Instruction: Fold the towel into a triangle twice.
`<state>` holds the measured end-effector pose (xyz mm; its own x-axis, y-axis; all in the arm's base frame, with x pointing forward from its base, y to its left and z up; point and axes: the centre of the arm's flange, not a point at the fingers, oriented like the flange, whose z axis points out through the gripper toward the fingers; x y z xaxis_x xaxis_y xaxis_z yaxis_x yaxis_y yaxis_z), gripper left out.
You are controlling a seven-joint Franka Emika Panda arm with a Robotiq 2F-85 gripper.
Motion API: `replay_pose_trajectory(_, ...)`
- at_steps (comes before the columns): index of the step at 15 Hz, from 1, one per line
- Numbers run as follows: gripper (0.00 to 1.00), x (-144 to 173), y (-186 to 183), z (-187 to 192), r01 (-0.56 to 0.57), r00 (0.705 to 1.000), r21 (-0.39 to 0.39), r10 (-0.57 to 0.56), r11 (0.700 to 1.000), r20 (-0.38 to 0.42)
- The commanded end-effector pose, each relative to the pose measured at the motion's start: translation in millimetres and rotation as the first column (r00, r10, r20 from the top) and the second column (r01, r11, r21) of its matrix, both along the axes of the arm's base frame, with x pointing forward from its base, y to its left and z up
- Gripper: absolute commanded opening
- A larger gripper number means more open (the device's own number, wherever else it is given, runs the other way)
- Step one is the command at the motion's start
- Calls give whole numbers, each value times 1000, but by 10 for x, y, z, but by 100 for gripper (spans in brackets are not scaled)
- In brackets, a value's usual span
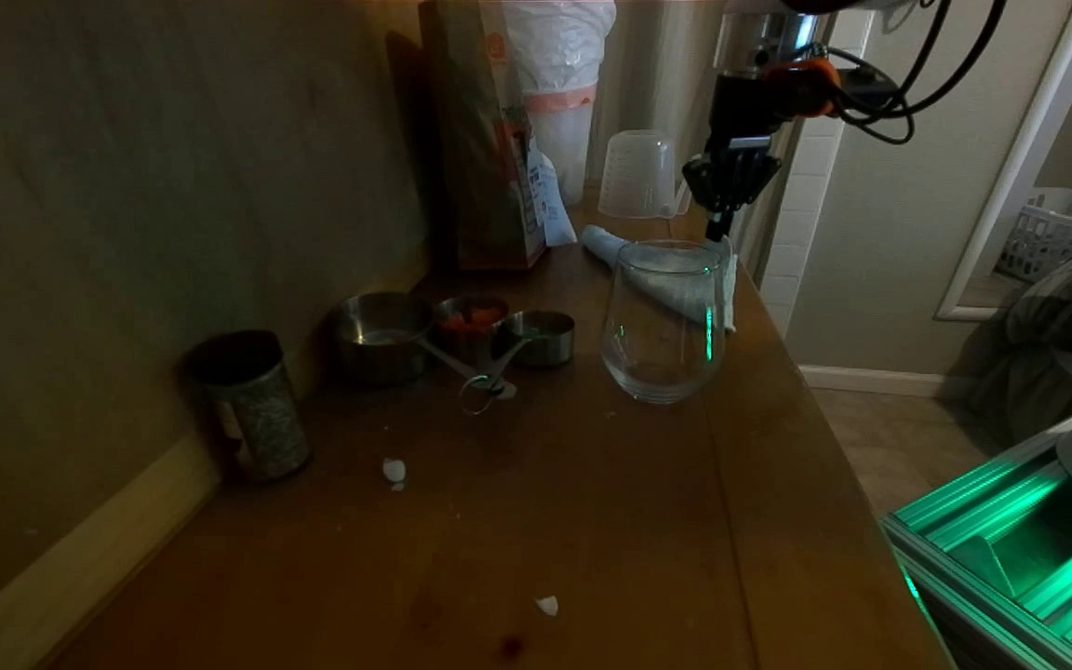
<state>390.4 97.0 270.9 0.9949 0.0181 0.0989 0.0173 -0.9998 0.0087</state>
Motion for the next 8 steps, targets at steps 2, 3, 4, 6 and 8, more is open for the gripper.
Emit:
replay_pose_trajectory(2, 3, 23, -129, -111, -3, 1000, -22, 3, 1000, 6)
replay_pose_trajectory(3, 3, 31, -140, -115, -3, 1000, -21, 3, 1000, 10)
replay_pose_trajectory(4, 3, 38, -144, -120, -2, 1000, -23, 3, 1000, 15)
replay_pose_trajectory(6, 3, 55, -132, -121, -17, 999, -30, 18, 999, 31)
replay_pose_trajectory(8, 29, 73, -130, -129, -25, 999, -33, 26, 999, 26)
